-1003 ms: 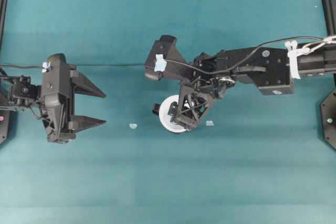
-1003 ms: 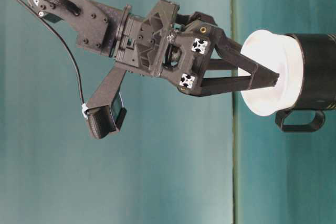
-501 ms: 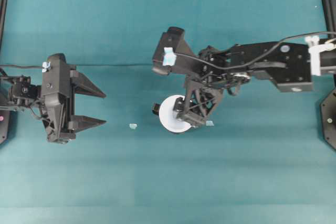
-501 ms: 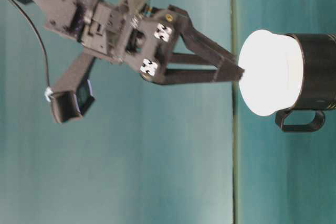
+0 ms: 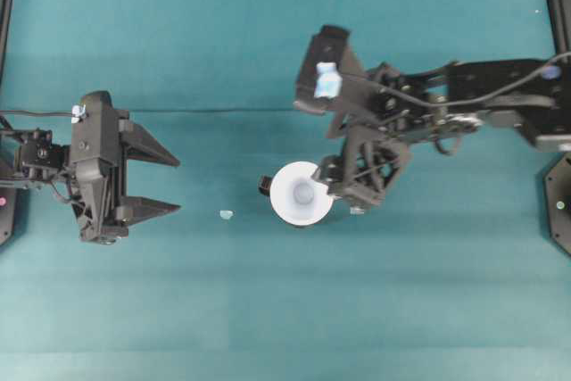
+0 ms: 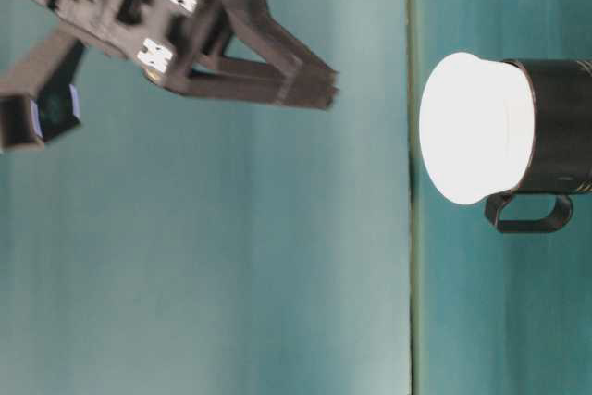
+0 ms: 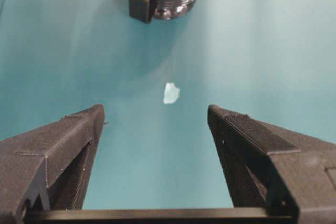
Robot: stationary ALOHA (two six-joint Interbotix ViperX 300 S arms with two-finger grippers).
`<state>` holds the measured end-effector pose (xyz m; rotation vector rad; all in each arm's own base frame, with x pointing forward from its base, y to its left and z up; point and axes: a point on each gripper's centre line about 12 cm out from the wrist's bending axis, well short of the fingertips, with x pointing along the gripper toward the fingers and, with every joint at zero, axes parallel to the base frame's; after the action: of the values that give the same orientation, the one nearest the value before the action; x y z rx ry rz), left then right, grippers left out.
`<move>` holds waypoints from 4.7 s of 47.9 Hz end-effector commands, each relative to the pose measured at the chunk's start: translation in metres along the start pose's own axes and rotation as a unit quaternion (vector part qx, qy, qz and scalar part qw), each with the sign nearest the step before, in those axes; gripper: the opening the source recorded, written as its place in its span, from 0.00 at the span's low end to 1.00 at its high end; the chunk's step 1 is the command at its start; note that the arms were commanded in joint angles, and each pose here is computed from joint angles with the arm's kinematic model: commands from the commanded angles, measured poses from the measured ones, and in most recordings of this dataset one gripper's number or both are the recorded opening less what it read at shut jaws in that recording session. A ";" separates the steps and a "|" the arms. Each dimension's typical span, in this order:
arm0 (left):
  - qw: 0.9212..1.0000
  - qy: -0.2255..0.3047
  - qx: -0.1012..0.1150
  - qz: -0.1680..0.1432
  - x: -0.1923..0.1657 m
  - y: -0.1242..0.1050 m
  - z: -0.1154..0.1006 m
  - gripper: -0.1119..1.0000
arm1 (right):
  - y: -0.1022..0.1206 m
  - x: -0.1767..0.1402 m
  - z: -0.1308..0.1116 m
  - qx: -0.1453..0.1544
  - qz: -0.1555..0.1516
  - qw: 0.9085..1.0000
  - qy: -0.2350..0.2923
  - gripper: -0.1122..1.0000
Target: Put the paper cup into the moved cup holder.
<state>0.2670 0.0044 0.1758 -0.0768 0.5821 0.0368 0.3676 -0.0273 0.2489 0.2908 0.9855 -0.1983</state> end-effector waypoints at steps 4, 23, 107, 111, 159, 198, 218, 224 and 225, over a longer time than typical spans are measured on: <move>1.000 -0.009 0.001 -0.001 0.000 -0.001 0.006 0.83 | 0.003 -0.019 0.003 -0.005 0.013 0.999 -0.044 0.89; 1.000 -0.009 0.001 -0.001 0.000 -0.001 0.006 0.83 | 0.006 -0.024 -0.002 -0.022 0.026 0.996 -0.084 0.89; 1.000 -0.010 0.002 -0.002 0.000 -0.001 0.007 0.83 | 0.004 -0.021 -0.008 -0.021 0.022 0.997 -0.068 0.90; 1.000 -0.011 0.002 -0.002 0.000 -0.001 0.007 0.83 | 0.004 -0.022 -0.007 -0.020 0.022 0.997 -0.069 0.90; 1.000 -0.011 0.002 -0.002 0.000 -0.001 0.007 0.83 | 0.004 -0.021 -0.007 -0.021 0.022 0.997 -0.069 0.90; 1.000 -0.012 0.002 -0.002 0.000 -0.001 0.008 0.83 | 0.004 -0.022 -0.007 -0.021 0.023 0.997 -0.071 0.89; 1.000 -0.011 0.002 -0.002 0.000 -0.001 0.008 0.83 | 0.004 -0.022 -0.007 -0.021 0.023 0.997 -0.071 0.90; 1.000 -0.011 0.002 -0.002 0.000 -0.001 0.008 0.83 | 0.004 -0.021 -0.007 -0.021 0.023 0.997 -0.070 0.89; 1.000 -0.011 0.002 -0.002 0.000 -0.001 0.008 0.83 | 0.004 -0.022 -0.007 -0.021 0.023 0.997 -0.071 0.90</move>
<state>0.2670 0.0040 0.1758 -0.0778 0.5821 0.0358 0.3525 -0.0214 0.2530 0.2652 0.8785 -0.1637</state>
